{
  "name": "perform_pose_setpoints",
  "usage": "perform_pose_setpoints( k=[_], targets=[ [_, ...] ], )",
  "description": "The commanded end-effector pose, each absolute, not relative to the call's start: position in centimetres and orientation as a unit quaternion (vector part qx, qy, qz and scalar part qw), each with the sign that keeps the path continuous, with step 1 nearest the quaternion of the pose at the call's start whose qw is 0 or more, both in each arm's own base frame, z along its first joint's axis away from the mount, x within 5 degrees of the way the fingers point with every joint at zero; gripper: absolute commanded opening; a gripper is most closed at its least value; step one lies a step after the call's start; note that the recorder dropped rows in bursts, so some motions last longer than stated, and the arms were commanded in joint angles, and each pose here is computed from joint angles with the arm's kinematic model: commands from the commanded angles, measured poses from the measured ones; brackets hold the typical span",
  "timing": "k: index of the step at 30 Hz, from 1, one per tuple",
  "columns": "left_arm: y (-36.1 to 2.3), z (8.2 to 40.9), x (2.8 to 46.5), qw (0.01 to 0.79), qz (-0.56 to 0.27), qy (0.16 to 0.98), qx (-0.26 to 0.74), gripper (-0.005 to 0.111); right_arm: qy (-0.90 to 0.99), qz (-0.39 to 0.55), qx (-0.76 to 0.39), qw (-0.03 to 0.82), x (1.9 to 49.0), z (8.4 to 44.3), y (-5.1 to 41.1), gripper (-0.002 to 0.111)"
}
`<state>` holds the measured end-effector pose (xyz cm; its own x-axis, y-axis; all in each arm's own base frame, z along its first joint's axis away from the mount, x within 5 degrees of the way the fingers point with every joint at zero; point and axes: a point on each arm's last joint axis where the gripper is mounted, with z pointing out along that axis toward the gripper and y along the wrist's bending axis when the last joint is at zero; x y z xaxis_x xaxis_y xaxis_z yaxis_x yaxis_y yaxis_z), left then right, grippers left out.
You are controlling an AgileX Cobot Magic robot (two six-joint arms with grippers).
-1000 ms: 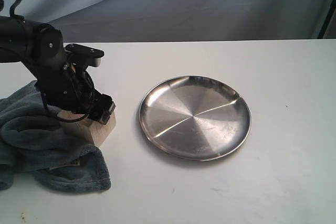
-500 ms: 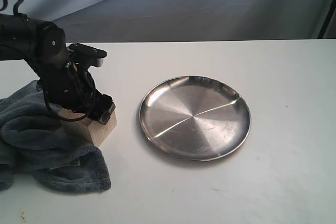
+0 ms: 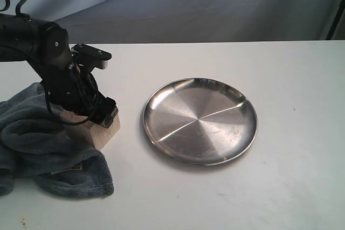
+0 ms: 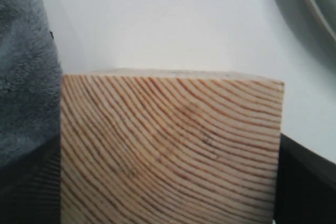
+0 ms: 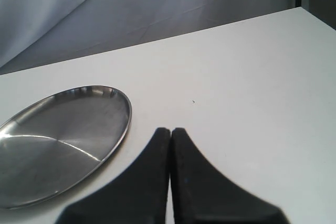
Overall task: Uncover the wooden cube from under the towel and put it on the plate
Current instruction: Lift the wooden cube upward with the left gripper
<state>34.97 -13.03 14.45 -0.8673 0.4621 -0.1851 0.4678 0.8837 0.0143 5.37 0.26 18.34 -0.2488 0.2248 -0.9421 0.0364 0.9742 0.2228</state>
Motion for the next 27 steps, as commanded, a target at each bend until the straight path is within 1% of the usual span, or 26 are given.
perform_pose_setpoints(
  k=[1, 4, 10, 13, 15, 17, 22, 27],
  targets=[
    [-13.31, 11.69, 34.93, 0.077, -0.015, 0.965, 0.25, 0.079, 0.786, 0.071, 0.08, 0.609, 5.36, 18.27, 0.2, 0.0],
    [-13.31, 11.69, 34.93, 0.077, -0.015, 0.965, 0.249, 0.082, 0.786, 0.071, 0.08, 0.609, 5.36, 18.27, 0.2, 0.0],
    [-13.35, 11.72, 35.09, 0.086, -0.015, 0.965, 0.249, 0.082, 0.786, 0.071, 0.08, 0.609, 5.36, 18.27, 0.2, 0.0],
    [-13.37, 11.73, 35.14, 0.089, -0.015, 0.964, 0.249, 0.081, 0.786, 0.071, 0.08, 0.609, 5.36, 18.27, 0.2, 0.0],
    [-13.37, 11.73, 35.14, 0.089, -0.015, 0.964, 0.249, 0.078, 0.786, 0.071, 0.08, 0.609, 5.36, 18.27, 0.2, 0.0],
    [-13.37, 11.73, 35.14, 0.089, -0.015, 0.964, 0.249, 0.069, 0.786, 0.071, 0.08, 0.609, 5.36, 18.27, 0.2, 0.0],
    [-13.36, 11.72, 35.12, 0.088, -0.015, 0.964, 0.249, 0.04, 0.786, 0.071, 0.08, 0.609, 5.36, 18.27, 0.2, 0.0],
    [-13.37, 11.73, 35.14, 0.089, -0.015, 0.964, 0.249, 0.019, 0.786, 0.071, 0.08, 0.609, 5.36, 18.27, 0.2, 0.0]
  ],
)
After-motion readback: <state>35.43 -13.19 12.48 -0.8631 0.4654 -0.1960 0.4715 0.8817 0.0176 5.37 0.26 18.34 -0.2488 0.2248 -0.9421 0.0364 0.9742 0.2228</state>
